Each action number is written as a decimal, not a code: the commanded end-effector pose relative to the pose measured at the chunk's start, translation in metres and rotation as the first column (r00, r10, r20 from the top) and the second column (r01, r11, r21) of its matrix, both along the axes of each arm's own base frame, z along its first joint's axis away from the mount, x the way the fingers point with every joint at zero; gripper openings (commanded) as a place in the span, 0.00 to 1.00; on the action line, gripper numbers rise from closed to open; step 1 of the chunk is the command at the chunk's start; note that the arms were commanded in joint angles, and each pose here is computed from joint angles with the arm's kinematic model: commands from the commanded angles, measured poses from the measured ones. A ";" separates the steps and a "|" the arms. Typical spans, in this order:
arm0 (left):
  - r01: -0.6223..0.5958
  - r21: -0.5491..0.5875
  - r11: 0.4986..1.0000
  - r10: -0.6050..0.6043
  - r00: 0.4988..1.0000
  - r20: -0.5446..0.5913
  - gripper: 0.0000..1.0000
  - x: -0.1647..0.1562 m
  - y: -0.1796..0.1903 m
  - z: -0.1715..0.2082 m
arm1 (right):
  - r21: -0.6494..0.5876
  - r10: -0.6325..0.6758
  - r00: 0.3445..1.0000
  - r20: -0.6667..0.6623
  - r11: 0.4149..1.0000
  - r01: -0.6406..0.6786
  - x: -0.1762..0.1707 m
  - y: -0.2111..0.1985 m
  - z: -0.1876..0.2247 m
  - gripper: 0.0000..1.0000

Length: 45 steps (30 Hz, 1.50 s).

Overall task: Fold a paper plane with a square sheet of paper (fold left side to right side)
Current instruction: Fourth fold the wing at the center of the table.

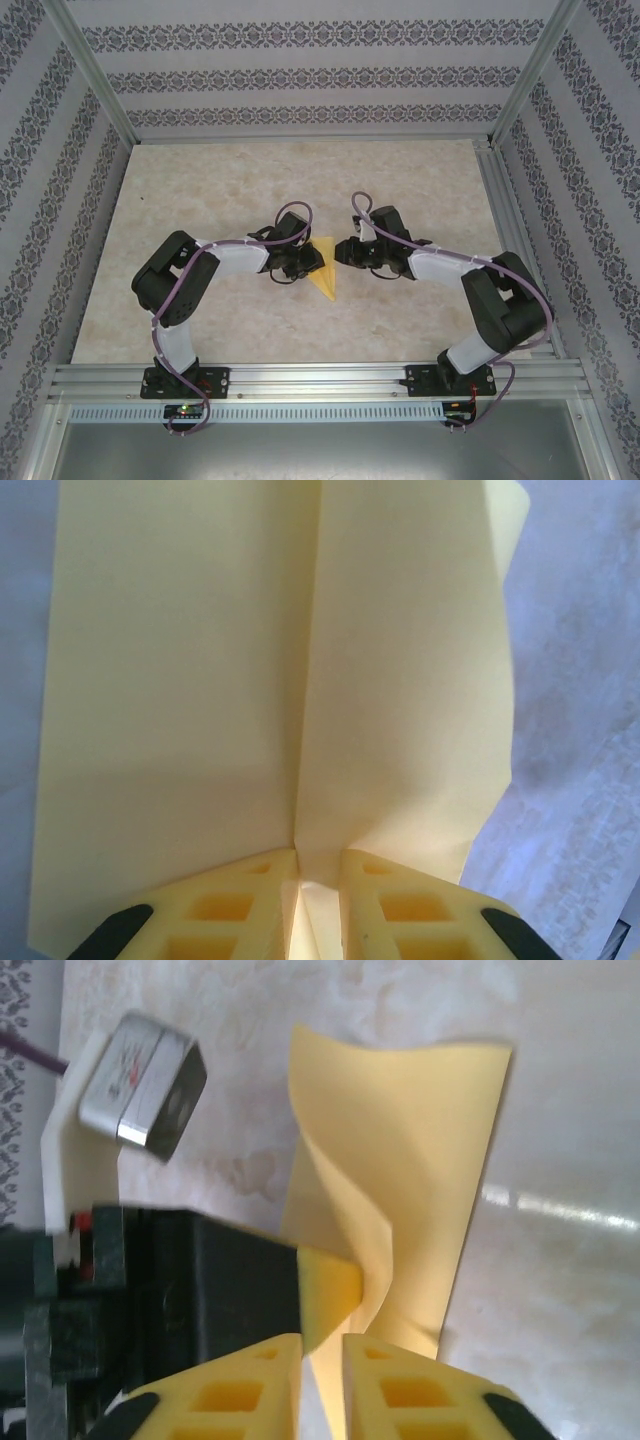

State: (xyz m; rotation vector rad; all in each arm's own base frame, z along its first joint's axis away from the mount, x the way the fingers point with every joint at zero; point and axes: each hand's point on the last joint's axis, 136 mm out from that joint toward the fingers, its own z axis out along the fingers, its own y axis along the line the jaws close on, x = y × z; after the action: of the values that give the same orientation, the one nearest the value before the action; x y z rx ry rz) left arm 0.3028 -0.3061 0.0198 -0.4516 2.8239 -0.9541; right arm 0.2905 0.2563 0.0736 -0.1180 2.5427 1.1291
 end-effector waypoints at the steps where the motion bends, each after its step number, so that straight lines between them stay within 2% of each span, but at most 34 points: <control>1: 0.029 0.105 0.994 -0.022 0.998 -0.066 0.22 -0.019 0.012 -0.028 | 0.048 0.027 0.998 -0.054 0.999 -0.025 -0.025 0.010 -0.005 0.14; 11: 0.032 0.107 0.994 -0.025 0.997 -0.067 0.22 -0.019 0.012 -0.030 | 0.063 0.066 0.993 -0.096 0.996 -0.060 -0.044 0.036 -0.019 0.12; 18: 0.034 0.105 0.994 -0.027 0.997 -0.067 0.22 -0.019 0.011 -0.030 | -0.032 0.059 0.991 -0.116 0.997 -0.063 -0.046 0.027 -0.035 0.12; 29: 0.036 0.106 0.994 -0.029 0.997 -0.069 0.22 -0.018 0.010 -0.030 | -0.102 0.050 0.990 -0.133 0.993 -0.063 -0.048 0.017 -0.050 0.12; 45: 0.036 0.106 0.994 -0.029 0.997 -0.070 0.22 -0.019 0.011 -0.031 | -0.115 0.048 0.986 -0.161 0.991 -0.067 -0.049 0.013 -0.062 0.12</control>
State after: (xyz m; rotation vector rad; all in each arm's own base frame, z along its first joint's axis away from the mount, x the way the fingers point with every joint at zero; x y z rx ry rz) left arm 0.3027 -0.3066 0.0195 -0.4416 2.8301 -0.9458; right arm 0.2379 0.2713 0.0158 -0.1326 2.7571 1.0699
